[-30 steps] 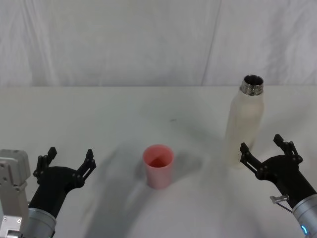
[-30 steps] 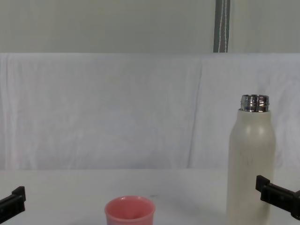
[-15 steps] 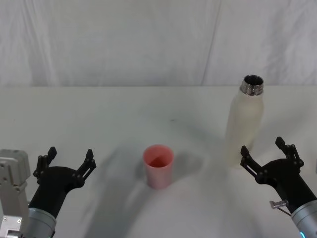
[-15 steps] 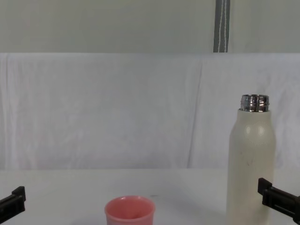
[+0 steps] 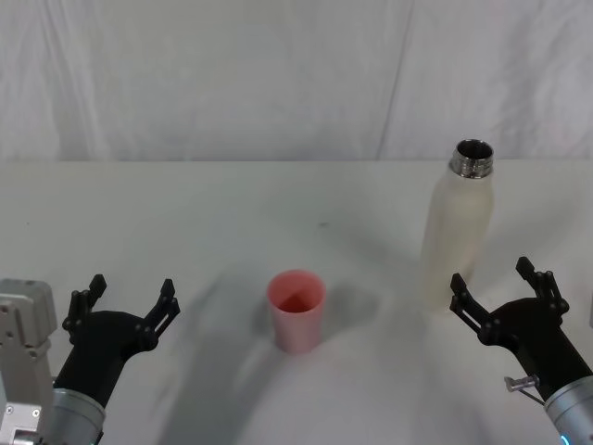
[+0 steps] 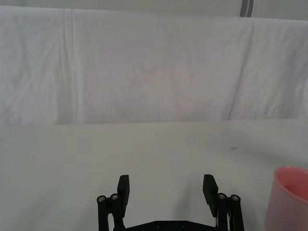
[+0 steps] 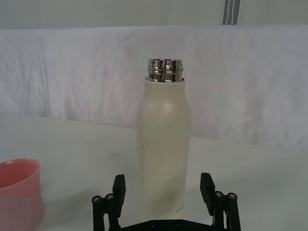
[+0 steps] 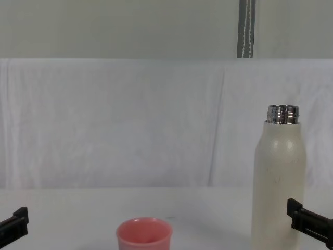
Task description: Grasp the thermos with one hand and pour water into the cup lid.
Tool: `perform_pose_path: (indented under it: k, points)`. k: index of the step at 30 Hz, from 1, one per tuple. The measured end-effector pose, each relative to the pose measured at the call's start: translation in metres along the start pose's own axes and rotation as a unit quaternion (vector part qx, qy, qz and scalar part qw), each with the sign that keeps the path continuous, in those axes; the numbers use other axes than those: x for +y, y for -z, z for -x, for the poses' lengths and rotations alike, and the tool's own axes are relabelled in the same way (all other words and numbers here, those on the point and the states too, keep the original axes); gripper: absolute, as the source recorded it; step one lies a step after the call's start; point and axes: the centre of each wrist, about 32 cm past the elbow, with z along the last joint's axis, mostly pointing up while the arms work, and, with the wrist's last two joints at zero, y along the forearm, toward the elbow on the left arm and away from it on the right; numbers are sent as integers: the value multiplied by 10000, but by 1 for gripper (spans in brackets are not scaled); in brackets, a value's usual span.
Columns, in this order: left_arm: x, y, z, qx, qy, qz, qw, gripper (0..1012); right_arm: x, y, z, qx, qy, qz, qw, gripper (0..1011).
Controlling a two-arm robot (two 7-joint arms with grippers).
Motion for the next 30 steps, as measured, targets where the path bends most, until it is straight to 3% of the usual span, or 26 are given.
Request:
perform_pose_path:
  k: [30]
  points:
    - [0,0,0,0,0,0,10000,1001,3,-3,-2,4,-7,6,10000,1001]
